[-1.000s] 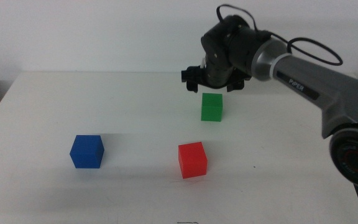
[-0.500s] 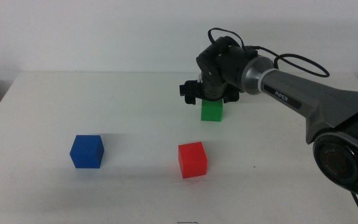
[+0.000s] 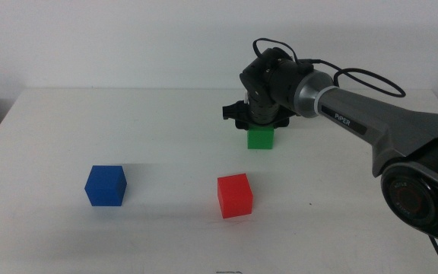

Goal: Stack red cubes first, then green, then blue cubes in a specific spot.

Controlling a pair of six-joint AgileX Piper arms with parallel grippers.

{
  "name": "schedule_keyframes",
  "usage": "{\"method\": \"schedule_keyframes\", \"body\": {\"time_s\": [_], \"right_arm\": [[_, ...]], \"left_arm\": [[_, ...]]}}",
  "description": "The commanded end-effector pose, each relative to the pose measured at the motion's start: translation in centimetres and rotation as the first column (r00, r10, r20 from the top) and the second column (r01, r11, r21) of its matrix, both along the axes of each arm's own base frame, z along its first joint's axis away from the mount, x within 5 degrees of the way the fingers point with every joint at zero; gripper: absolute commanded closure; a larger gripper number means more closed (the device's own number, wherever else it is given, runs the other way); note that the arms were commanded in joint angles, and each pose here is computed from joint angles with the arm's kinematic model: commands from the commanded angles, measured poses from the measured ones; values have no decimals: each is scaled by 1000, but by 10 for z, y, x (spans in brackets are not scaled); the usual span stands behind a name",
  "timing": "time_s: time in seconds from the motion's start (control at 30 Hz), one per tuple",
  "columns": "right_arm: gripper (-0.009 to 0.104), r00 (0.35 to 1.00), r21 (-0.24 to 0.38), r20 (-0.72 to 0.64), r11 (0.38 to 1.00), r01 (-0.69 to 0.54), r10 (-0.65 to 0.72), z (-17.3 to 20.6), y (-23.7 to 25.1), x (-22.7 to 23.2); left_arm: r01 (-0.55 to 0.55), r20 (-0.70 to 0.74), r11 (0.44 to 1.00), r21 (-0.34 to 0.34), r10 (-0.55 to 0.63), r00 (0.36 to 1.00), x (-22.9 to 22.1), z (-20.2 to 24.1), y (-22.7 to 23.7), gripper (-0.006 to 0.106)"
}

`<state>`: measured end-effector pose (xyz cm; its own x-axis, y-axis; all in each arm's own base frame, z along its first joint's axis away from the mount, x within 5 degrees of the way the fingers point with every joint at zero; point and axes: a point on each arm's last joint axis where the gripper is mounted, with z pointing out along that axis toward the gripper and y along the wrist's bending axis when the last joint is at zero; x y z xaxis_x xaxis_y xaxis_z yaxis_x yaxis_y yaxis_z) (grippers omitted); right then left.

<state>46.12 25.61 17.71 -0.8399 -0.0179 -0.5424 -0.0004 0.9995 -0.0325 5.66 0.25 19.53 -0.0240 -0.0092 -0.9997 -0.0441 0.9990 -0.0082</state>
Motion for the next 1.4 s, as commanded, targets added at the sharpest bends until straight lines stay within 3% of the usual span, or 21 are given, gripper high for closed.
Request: {"method": "schedule_keyframes", "body": {"time_s": [0.0, 0.1, 0.23, 0.43, 0.7, 1.03, 1.37], "right_arm": [[97, 990, 30, 141, 999, -10, 5, 66, -9, -2], [96, 988, 32, 151, 999, -13, 8, 89, -13, -10], [96, 993, -12, 121, 1000, -3, 4, 121, -20, -31], [96, 986, -58, 132, 994, -91, 98, 145, -8, -88], [96, 961, 87, 173, 968, -234, 217, 118, 14, -151], [96, 974, 91, 115, 974, -207, 196, 92, 21, -149], [96, 970, 99, 85, 967, -235, 227, 90, 23, -152]], "left_arm": [[8, 106, 1000, -4, -7, 994, -2, 10, 0, 10], [8, 106, 1000, -4, -7, 994, -2, 10, 0, 10], [8, 106, 1000, -4, -7, 994, -2, 10, 0, 10], [8, 106, 1000, -4, -7, 994, -2, 10, 0, 10], [8, 106, 1000, -4, -7, 994, -2, 10, 0, 10], [8, 106, 1000, -4, -7, 994, -2, 10, 0, 10], [8, 106, 1000, -4, -7, 994, -2, 10, 0, 10]]}}
